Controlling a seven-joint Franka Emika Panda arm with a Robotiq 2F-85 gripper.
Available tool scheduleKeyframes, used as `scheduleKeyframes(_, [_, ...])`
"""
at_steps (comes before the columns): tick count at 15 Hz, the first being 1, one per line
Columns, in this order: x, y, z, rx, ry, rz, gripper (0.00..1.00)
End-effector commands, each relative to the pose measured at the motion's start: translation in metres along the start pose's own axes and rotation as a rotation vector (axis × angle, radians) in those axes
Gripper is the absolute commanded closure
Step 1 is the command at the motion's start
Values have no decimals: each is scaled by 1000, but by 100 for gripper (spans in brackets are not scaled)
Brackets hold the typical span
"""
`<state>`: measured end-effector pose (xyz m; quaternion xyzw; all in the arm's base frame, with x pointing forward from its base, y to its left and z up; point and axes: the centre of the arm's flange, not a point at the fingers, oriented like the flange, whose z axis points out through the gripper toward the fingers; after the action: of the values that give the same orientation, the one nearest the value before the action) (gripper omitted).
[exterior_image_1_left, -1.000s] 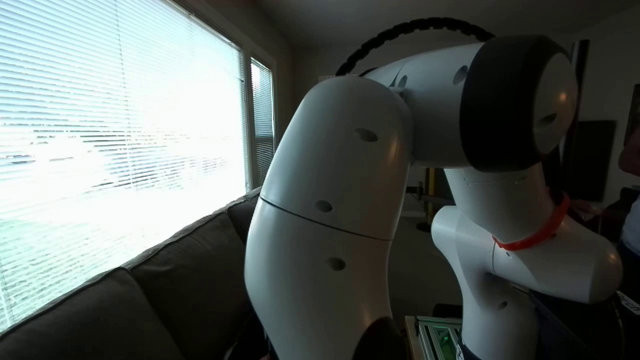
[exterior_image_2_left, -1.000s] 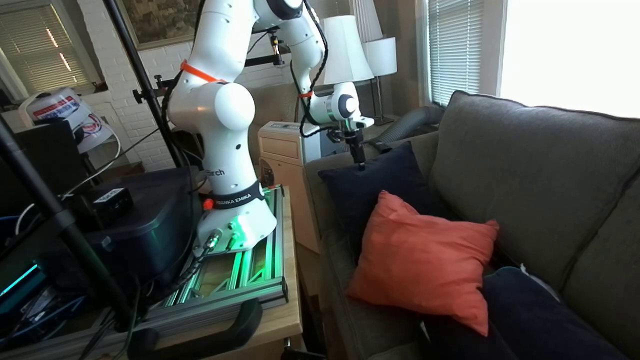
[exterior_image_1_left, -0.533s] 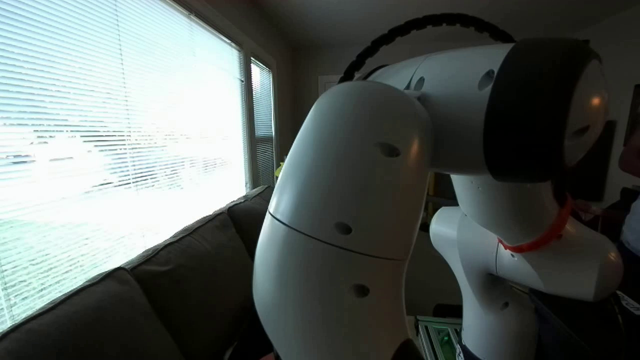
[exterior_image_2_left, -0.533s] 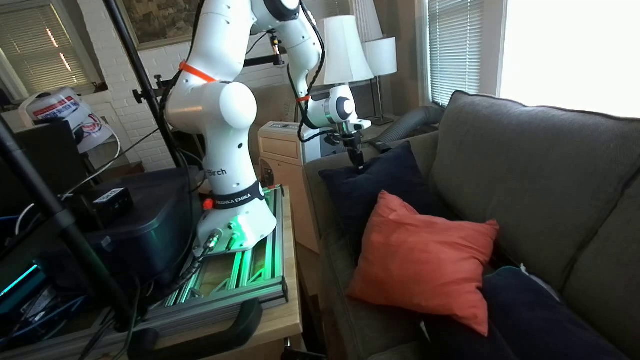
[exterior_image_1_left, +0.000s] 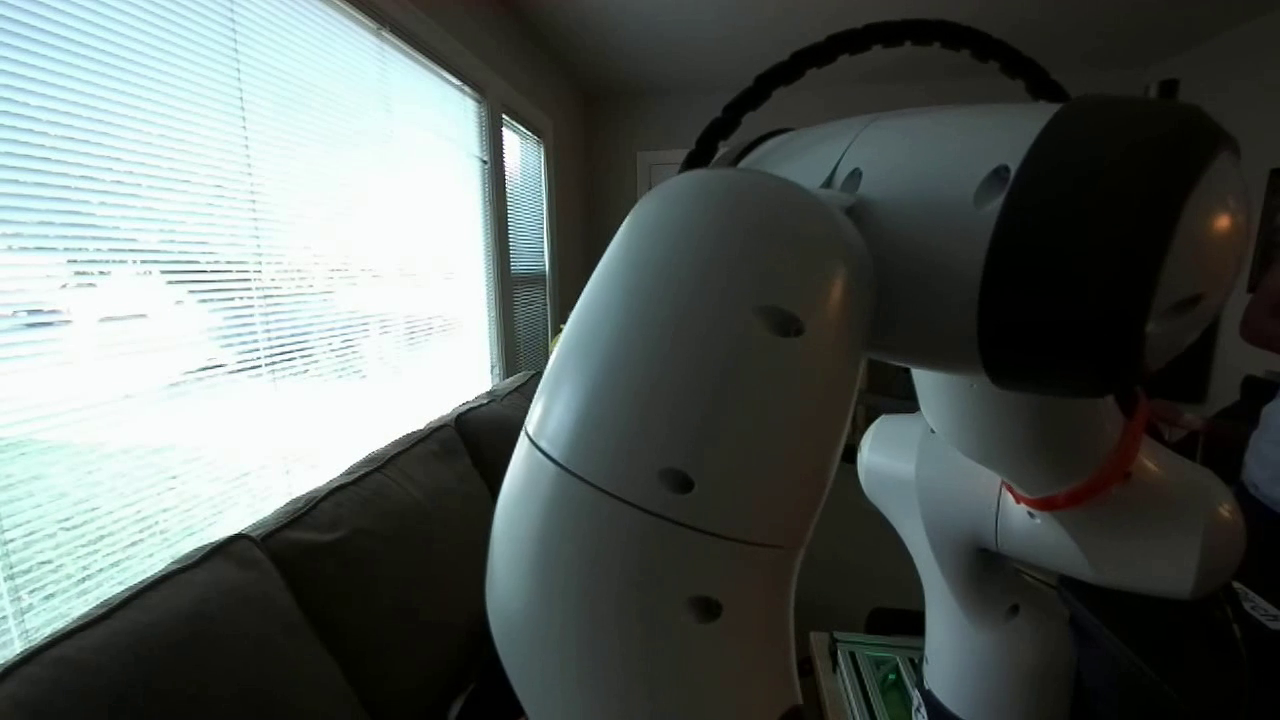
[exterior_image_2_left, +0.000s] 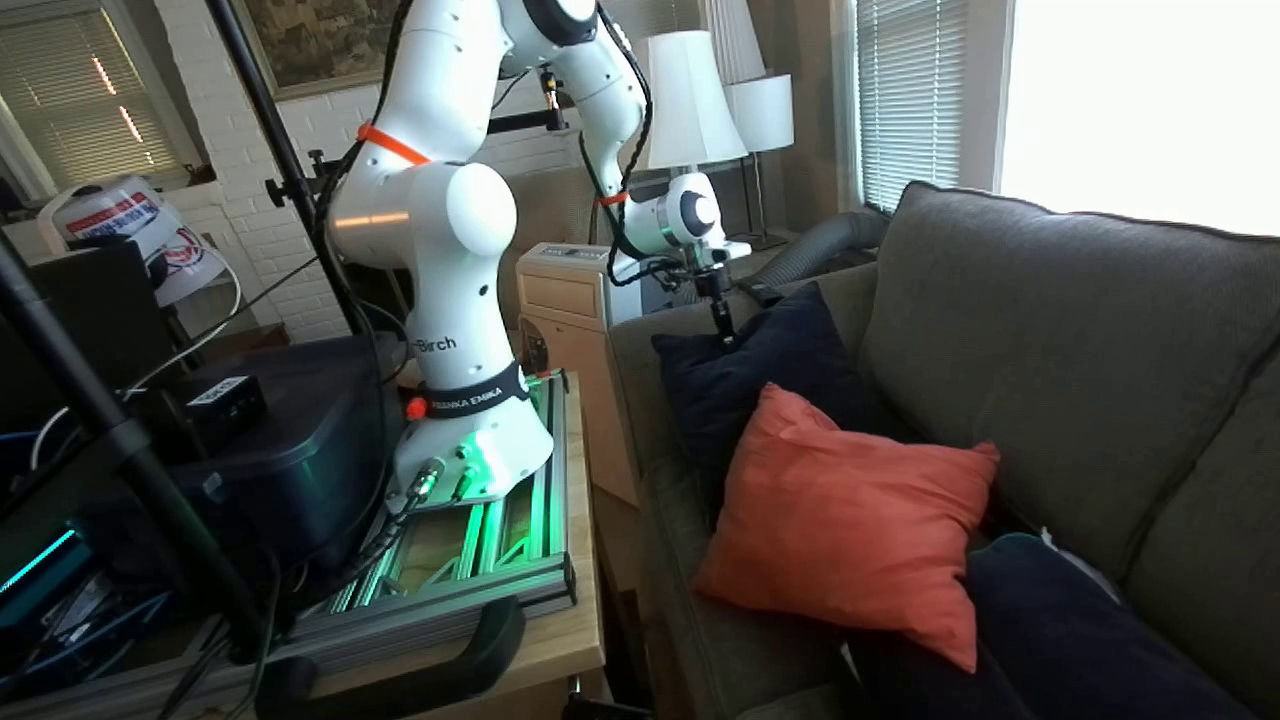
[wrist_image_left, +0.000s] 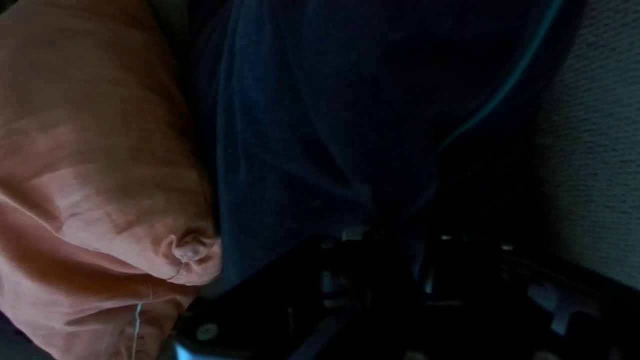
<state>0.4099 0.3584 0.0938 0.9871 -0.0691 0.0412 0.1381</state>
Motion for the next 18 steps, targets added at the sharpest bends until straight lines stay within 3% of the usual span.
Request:
scheduleKeyframes(1, [32,21,19,-75,-29,172,97])
scheduleKeyframes(5, [76,53,21,-98,-39,347,97])
scheduleKeyframes(12, [160,139,11,-144,-71,665,97])
scheduleKeyframes(18, [209,213,-11,-208,-116,952,97])
